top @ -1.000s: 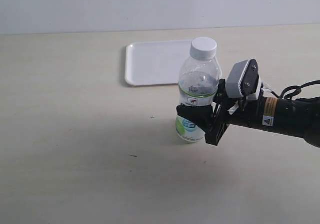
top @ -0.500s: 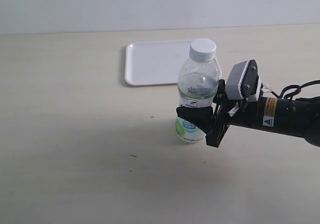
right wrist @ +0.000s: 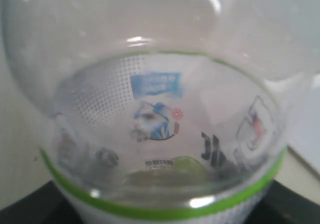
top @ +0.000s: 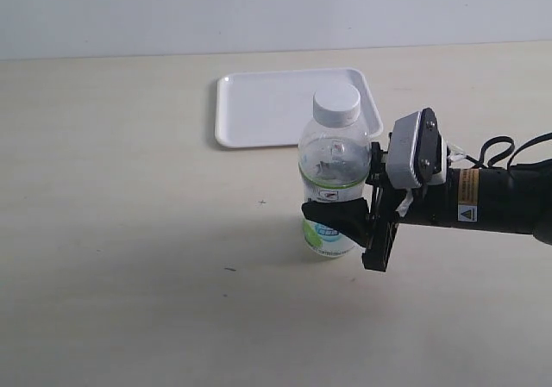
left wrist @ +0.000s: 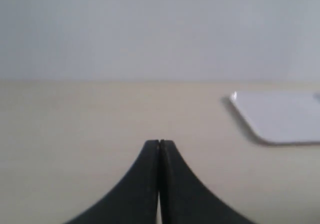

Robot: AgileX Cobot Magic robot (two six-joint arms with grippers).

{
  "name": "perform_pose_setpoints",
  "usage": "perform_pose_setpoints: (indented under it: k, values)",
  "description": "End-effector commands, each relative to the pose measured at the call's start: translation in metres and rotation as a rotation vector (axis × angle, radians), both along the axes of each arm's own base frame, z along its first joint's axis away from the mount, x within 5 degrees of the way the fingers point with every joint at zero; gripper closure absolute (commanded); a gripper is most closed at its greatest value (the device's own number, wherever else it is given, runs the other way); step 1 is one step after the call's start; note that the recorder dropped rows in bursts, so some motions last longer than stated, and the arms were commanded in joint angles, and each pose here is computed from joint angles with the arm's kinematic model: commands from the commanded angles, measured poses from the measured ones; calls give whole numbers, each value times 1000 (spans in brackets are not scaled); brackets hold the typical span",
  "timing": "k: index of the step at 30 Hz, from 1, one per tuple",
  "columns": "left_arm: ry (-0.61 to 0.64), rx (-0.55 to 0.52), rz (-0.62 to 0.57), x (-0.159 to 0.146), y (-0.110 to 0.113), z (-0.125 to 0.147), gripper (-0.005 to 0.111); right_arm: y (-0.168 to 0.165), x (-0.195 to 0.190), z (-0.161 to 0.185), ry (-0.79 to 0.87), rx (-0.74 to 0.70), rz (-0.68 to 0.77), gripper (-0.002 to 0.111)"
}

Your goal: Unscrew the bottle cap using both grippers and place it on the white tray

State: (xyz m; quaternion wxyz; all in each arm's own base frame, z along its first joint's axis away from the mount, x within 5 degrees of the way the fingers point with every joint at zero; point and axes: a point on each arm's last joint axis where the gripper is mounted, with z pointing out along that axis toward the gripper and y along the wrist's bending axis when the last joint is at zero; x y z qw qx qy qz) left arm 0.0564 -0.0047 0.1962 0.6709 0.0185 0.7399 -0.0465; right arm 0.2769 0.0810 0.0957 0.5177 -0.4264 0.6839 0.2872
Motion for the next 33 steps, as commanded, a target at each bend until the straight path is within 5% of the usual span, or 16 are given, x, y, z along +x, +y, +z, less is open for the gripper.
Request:
perform_pose_setpoints:
  k: [1, 4, 7, 11, 15, 20, 23, 26, 29, 30, 33]
  values:
    - [-374, -104, -49, -4, -3, 35, 107, 0, 1, 3, -17, -14, 6, 108]
    - [-562, -375, -129, -12, -4, 54, 107, 0, 1, 3, -17, -14, 6, 108]
    - [-732, -517, -217, -23, -4, 69, 107, 0, 1, 2, -13, -21, 4, 108]
    - [-914, -526, -269, -36, -3, 117, 107, -2, 1, -1, 3, -53, -11, 108]
    - [-825, -461, -246, -16, -8, 182, 107, -2, 2, -2, 6, -58, -16, 108]
    - [-382, -167, -145, 75, -21, 218, 107, -2, 2, -2, 22, -49, -23, 108]
    - [-36, -43, 10, 140, -18, 191, 107, -2, 2, -2, 27, -46, -25, 108]
    - [468, 356, 127, 200, -22, 128, 107, -2, 2, -1, 27, -45, -29, 108]
    - [817, 474, -44, 222, -52, 89, 107, -2, 2, -2, 39, -41, -35, 108]
    - [933, 451, -221, 226, -75, 85, 107, -2, 1, -2, 57, -39, -33, 108]
    - [961, 347, -523, 233, -118, 113, 107, -3, 0, -5, 67, -69, -22, 108]
